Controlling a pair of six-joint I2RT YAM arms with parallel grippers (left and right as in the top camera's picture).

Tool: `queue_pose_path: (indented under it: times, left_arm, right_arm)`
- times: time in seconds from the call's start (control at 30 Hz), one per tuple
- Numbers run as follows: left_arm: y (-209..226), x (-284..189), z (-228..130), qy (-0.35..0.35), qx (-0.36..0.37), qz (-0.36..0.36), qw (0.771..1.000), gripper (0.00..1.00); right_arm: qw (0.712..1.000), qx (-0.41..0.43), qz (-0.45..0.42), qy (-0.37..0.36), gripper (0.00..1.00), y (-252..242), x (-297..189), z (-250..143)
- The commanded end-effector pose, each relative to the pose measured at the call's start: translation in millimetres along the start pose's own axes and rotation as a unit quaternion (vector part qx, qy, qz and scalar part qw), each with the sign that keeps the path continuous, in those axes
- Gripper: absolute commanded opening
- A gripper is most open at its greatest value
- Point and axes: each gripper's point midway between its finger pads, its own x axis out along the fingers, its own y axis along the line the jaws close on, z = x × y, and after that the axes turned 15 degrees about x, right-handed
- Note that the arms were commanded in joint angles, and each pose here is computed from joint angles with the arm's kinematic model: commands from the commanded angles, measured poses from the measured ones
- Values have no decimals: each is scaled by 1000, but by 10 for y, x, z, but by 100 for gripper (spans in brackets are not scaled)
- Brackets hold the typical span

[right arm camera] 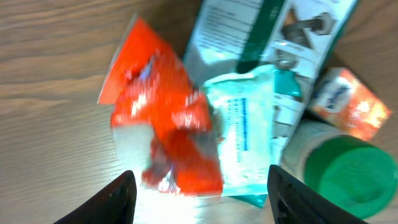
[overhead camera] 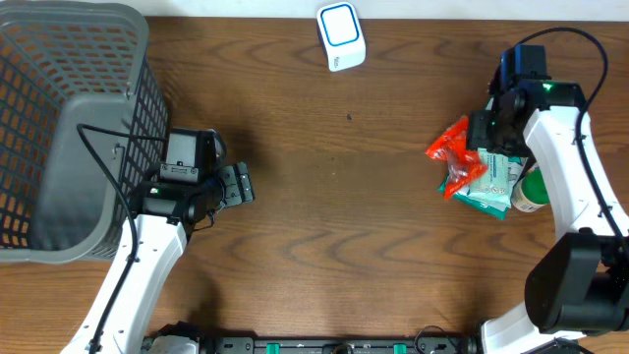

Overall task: Scan the item barcode
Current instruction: 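Carry the snack pack right and lower it onto the wipes pack, then open the right gripper and release the snack pack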

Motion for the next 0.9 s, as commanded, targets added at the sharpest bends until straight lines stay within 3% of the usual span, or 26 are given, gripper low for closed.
queue_pose_path:
  times: [0.0, 0.07, 0.23, 0.47, 0.7, 0.87]
  left_arm:
    - [39, 13, -14, 3, 0, 8, 1000, 85]
    - [39, 14, -15, 3, 0, 8, 1000, 85]
    - [39, 13, -14, 3, 0, 8, 1000, 85]
    - [39, 13, -14, 3, 0, 8, 1000, 85]
    - [39, 14, -15, 3, 0, 8, 1000, 85]
    - [39, 13, -14, 3, 0, 8, 1000, 85]
  right_arm:
    - [998, -22, 61, 26, 61, 232, -15, -106]
    - [996, -34, 78, 33, 54, 289, -4, -146]
    - [989, -48, 132, 53, 17, 470, 17, -246]
    - [988, -66, 129, 45, 16, 440, 375, -372]
    - [995, -61, 68, -29, 16, 166, 929, -358]
    - [992, -62, 101, -41, 13, 273, 943, -360]
